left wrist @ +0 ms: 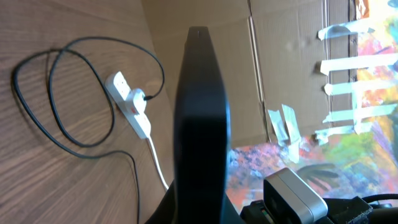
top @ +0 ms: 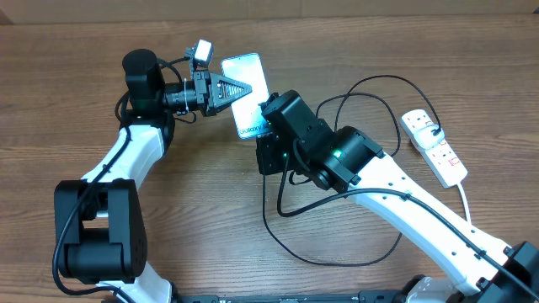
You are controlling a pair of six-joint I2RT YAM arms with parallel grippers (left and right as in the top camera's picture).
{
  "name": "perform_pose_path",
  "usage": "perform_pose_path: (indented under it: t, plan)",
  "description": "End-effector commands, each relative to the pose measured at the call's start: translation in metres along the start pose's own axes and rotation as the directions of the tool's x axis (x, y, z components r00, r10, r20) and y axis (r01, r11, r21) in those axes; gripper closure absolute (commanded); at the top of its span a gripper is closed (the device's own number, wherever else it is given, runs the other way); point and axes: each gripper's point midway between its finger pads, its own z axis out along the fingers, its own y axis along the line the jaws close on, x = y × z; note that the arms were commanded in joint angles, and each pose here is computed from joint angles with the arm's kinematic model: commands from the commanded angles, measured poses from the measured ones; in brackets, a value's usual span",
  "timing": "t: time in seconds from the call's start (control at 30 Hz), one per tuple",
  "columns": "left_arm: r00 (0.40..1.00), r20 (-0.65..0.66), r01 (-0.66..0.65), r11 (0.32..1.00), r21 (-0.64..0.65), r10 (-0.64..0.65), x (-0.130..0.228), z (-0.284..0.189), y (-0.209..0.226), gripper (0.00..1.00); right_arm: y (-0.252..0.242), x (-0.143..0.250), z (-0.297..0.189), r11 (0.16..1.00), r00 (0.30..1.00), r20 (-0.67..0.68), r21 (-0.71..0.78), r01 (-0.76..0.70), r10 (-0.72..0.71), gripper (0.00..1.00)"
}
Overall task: Plug charger to phone and switch on socket
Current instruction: 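Release the plug and lower the phone onto the table with the left gripper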
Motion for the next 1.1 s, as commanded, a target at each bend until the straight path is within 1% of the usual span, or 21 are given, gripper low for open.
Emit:
perform_pose_path:
  t: [0.0, 0.1, 0.2, 0.4, 0.53, 0.6, 0.73, 0.8, 0.87, 0.9, 1.0, 1.07]
  plan:
    - [0.965, -0.261, 0.028, 0.995, 0.094, -0.003, 0.056, 0.035, -0.016, 0.96, 0.009, -0.059, -0.023, 0.998, 0.974, 0.224, -0.029, 0.055, -0.047, 0.96]
    - [0.963, -0.269, 0.044, 0.995, 0.092, -0.018, 0.061, 0.036, -0.013, 0.96, 0.019, -0.06, -0.026, 0.987, 0.964, 0.231, -0.06, 0.151, -0.133, 0.96]
    - [0.963, -0.27, 0.039, 0.995, 0.094, -0.012, 0.066, 0.036, -0.007, 0.96, 0.025, -0.056, -0.03, 0.974, 0.957, 0.22, -0.084, 0.21, -0.187, 0.96]
    - [0.956, -0.293, 0.016, 0.994, 0.108, 0.016, 0.077, 0.043, -0.004, 0.96, 0.026, -0.056, -0.031, 0.972, 0.955, 0.223, -0.09, 0.219, -0.195, 0.96]
    - [0.953, -0.301, 0.017, 0.994, 0.11, 0.017, 0.08, 0.046, -0.005, 0.96, 0.02, -0.054, -0.03, 0.976, 0.958, 0.211, -0.061, 0.209, -0.191, 0.96]
    - [0.955, -0.295, 0.014, 0.994, 0.109, 0.019, 0.078, 0.044, -0.004, 0.96, 0.016, -0.046, -0.029, 0.978, 0.966, 0.179, -0.05, 0.201, -0.189, 0.9]
    - [0.962, -0.264, -0.034, 0.993, 0.115, 0.064, 0.071, 0.036, -0.002, 0.96, 0.008, -0.031, -0.037, 0.981, 0.974, 0.127, -0.032, 0.192, -0.187, 0.67]
    - [0.961, -0.261, -0.057, 0.991, 0.121, 0.087, 0.071, 0.036, -0.002, 0.96, 0.006, -0.026, -0.045, 0.981, 0.976, 0.115, -0.028, 0.191, -0.186, 0.58]
    - [0.957, -0.265, -0.083, 0.988, 0.131, 0.115, 0.073, 0.039, -0.003, 0.96, 0.002, -0.017, -0.061, 0.982, 0.977, 0.102, -0.023, 0.189, -0.185, 0.39]
    - [0.956, -0.268, -0.091, 0.987, 0.135, 0.124, 0.074, 0.04, -0.003, 0.96, 0.001, -0.014, -0.066, 0.982, 0.978, 0.099, -0.022, 0.188, -0.185, 0.36]
    - [0.95, -0.264, -0.131, 0.981, 0.142, 0.165, 0.076, 0.046, -0.003, 0.96, -0.002, -0.003, -0.09, 0.982, 0.978, 0.098, -0.02, 0.188, -0.185, 0.2]
    - [0.953, -0.249, -0.142, 0.982, 0.126, 0.17, 0.075, 0.052, -0.001, 0.96, -0.003, 0.004, -0.112, 0.981, 0.975, 0.118, -0.027, 0.191, -0.186, 0.06]
